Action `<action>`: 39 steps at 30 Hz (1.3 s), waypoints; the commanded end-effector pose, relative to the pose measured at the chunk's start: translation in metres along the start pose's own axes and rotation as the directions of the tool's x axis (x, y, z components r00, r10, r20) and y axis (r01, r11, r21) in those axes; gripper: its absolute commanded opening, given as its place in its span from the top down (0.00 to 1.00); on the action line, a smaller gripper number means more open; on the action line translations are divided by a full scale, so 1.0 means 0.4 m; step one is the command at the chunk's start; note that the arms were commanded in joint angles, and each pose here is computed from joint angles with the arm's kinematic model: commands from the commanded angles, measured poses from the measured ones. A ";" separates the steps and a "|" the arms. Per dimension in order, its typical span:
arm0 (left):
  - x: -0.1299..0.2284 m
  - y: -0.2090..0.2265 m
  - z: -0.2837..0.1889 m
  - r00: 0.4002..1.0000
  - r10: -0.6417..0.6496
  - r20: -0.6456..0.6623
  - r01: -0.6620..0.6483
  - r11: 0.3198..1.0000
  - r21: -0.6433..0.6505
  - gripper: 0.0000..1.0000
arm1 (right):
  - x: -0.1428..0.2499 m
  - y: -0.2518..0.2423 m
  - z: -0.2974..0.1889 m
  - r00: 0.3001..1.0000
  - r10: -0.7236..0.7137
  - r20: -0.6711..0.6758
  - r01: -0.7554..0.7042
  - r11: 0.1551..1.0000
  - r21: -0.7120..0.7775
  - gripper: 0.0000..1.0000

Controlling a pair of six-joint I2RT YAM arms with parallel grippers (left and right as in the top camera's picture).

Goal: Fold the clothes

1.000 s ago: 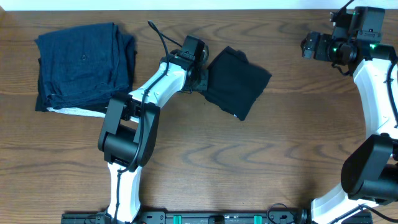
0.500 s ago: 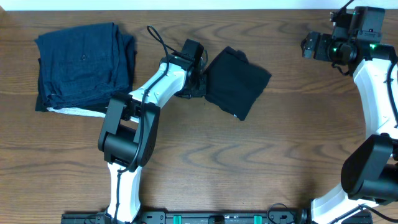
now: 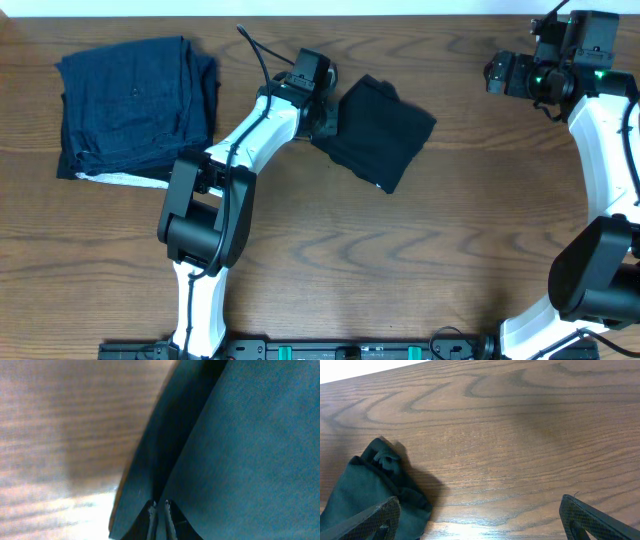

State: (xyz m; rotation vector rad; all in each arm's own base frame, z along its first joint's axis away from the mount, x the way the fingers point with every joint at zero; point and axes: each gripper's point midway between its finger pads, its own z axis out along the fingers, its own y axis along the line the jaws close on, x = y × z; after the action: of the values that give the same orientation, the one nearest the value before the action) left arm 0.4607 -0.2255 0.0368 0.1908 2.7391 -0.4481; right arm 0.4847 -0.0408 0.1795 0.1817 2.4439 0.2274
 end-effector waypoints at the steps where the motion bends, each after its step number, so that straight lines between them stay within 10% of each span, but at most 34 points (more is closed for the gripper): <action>1: -0.015 -0.004 0.017 0.999 0.032 0.017 -0.032 0.999 0.004 0.91 | 0.009 -0.007 0.009 1.000 0.006 -0.011 -0.005 1.000 0.007 0.01; 27: 0.240 0.066 0.044 0.916 -0.133 -0.379 0.097 0.989 -0.112 0.90 | 0.009 -0.007 0.009 1.000 0.006 -0.011 -0.005 1.000 0.007 0.01; 32: 0.167 0.070 -0.006 0.938 -0.145 -0.315 0.120 0.988 -0.098 0.52 | 0.009 -0.007 0.009 1.000 0.006 -0.011 -0.005 1.000 0.007 0.01; 39: 0.055 0.045 -0.118 0.975 -0.130 -0.182 0.122 0.991 -0.054 0.35 | 0.009 -0.007 0.009 1.000 0.005 -0.011 -0.005 1.000 0.007 0.01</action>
State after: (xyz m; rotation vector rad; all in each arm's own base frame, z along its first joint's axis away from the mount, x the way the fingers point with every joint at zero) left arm 0.4103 -0.1911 0.0184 0.0464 3.0743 -0.4037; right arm 0.4847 -0.0413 0.1793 0.1830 2.4438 0.2236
